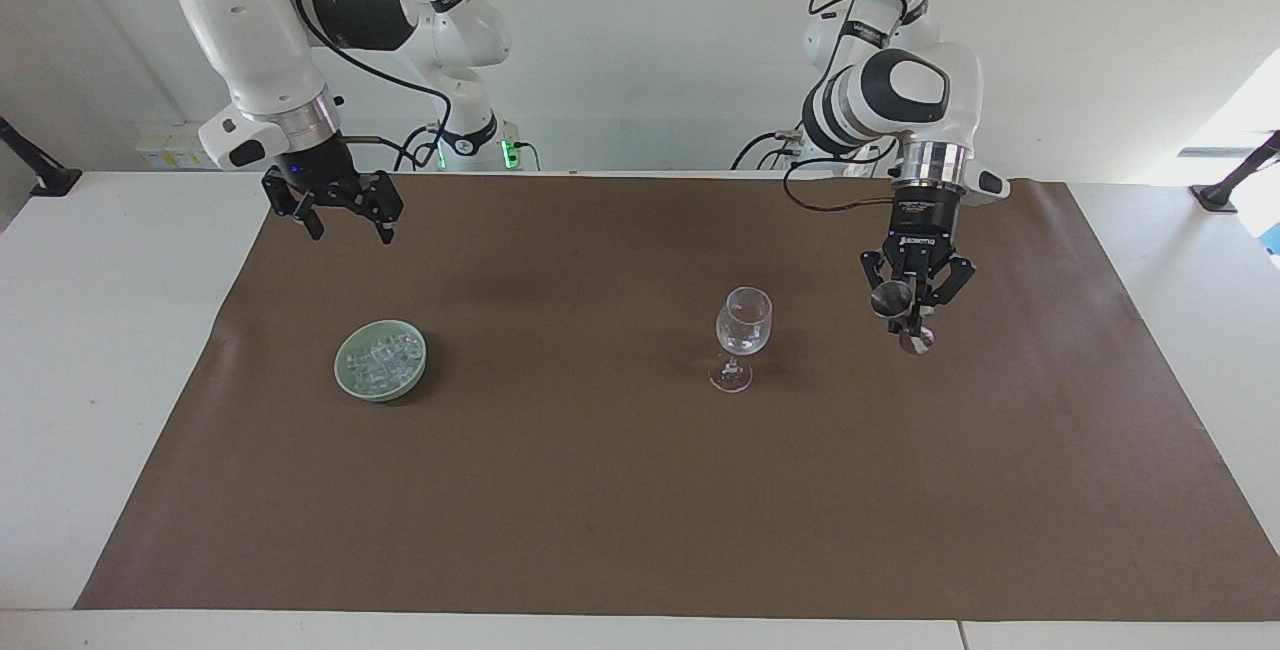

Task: Pour wine and add ice with both arms
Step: 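Carry the silver cup with the left gripper while the right gripper reaches the ice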

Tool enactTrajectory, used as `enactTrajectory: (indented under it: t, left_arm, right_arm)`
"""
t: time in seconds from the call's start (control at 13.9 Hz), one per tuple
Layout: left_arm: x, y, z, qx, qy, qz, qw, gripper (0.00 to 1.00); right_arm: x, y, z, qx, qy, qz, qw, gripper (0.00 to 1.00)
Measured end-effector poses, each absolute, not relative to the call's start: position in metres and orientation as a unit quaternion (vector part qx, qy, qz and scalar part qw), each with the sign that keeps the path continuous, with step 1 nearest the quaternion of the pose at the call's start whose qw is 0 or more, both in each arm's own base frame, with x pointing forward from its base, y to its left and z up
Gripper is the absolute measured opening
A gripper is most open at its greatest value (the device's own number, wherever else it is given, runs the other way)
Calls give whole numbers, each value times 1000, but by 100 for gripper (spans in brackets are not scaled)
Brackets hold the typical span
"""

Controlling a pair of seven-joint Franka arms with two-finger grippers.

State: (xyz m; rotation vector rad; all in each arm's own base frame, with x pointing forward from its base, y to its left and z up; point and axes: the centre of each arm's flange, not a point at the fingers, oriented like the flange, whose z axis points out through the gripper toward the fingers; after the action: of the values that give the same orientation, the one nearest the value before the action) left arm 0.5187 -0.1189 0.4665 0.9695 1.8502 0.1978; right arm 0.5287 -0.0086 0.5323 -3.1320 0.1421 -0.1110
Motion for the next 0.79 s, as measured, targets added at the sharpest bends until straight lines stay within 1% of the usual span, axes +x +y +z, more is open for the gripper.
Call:
enactTrajectory:
  t: [0.22,0.5,0.79]
  left_arm:
    - [527,-100,471,429,741,78,511,22]
    - [527,-82,469,459,719,56,518,22]
    - [530,-67,470,459,724,3,514,22]
  right_arm:
    - [535,-12,497,-998,48,-42,3,100]
    - [563,-14,443,-997,49,-55,5,100]
    - [572,-21,391,-998,54,-45,7,100]
